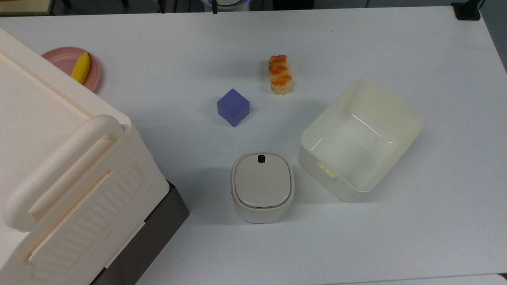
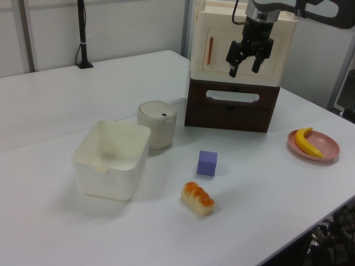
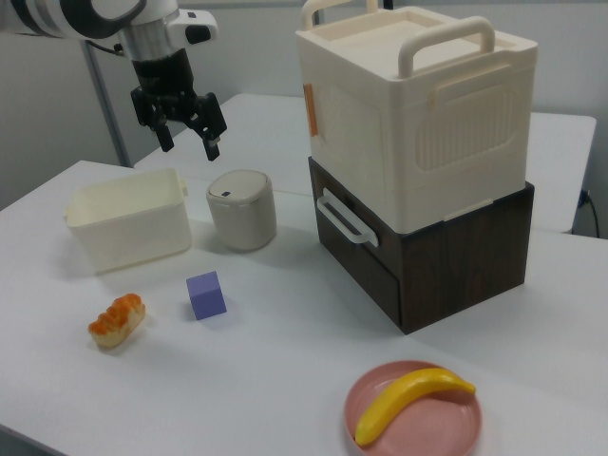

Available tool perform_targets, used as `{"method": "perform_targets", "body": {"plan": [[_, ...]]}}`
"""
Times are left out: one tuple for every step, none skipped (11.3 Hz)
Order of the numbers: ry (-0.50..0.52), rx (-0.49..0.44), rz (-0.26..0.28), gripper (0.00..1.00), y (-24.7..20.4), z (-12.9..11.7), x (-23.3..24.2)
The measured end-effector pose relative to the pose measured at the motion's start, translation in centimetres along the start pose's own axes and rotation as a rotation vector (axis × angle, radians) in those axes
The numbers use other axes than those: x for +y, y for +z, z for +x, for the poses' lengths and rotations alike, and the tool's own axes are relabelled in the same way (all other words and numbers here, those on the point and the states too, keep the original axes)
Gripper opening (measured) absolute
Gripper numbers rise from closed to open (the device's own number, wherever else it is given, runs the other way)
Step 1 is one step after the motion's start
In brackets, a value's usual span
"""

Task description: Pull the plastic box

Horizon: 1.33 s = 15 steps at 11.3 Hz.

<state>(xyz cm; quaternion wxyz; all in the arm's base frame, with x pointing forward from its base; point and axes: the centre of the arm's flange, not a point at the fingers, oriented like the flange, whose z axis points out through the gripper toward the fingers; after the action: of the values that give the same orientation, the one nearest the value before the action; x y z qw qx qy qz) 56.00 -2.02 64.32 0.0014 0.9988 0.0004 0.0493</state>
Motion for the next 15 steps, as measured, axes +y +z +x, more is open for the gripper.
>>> {"method": "perform_targets", "body": {"plan": [[0.000, 0.000, 0.000, 1.00, 0.00, 0.00, -0.03], [-0.001, 0.000, 0.000, 1.00, 0.00, 0.00, -0.06], [-0.001, 0.000, 0.000, 1.00, 0.00, 0.00, -0.06], [-0.001, 0.000, 0.000, 1.00, 0.00, 0.00, -0.06], [-0.001, 0.000, 0.000, 1.00, 0.00, 0.00, -0.05], [-0.001, 0.000, 0.000, 1.00, 0.00, 0.00, -0.04], [-0.001, 0.000, 0.000, 1.00, 0.00, 0.00, -0.04], [-0.001, 0.000, 0.000, 1.00, 0.00, 0.00, -0.04], [-0.001, 0.000, 0.000, 1.00, 0.00, 0.00, -0.04], [-0.001, 0.000, 0.000, 1.00, 0.00, 0.00, -0.04], [-0.001, 0.000, 0.000, 1.00, 0.00, 0.00, -0.04], [-0.001, 0.000, 0.000, 1.00, 0.00, 0.00, -0.04], [-0.001, 0.000, 0.001, 1.00, 0.00, 0.00, -0.04], [-0.001, 0.000, 0.003, 1.00, 0.02, 0.01, -0.12], [-0.002, -0.002, 0.030, 1.00, 0.15, 0.05, -0.53]]}}
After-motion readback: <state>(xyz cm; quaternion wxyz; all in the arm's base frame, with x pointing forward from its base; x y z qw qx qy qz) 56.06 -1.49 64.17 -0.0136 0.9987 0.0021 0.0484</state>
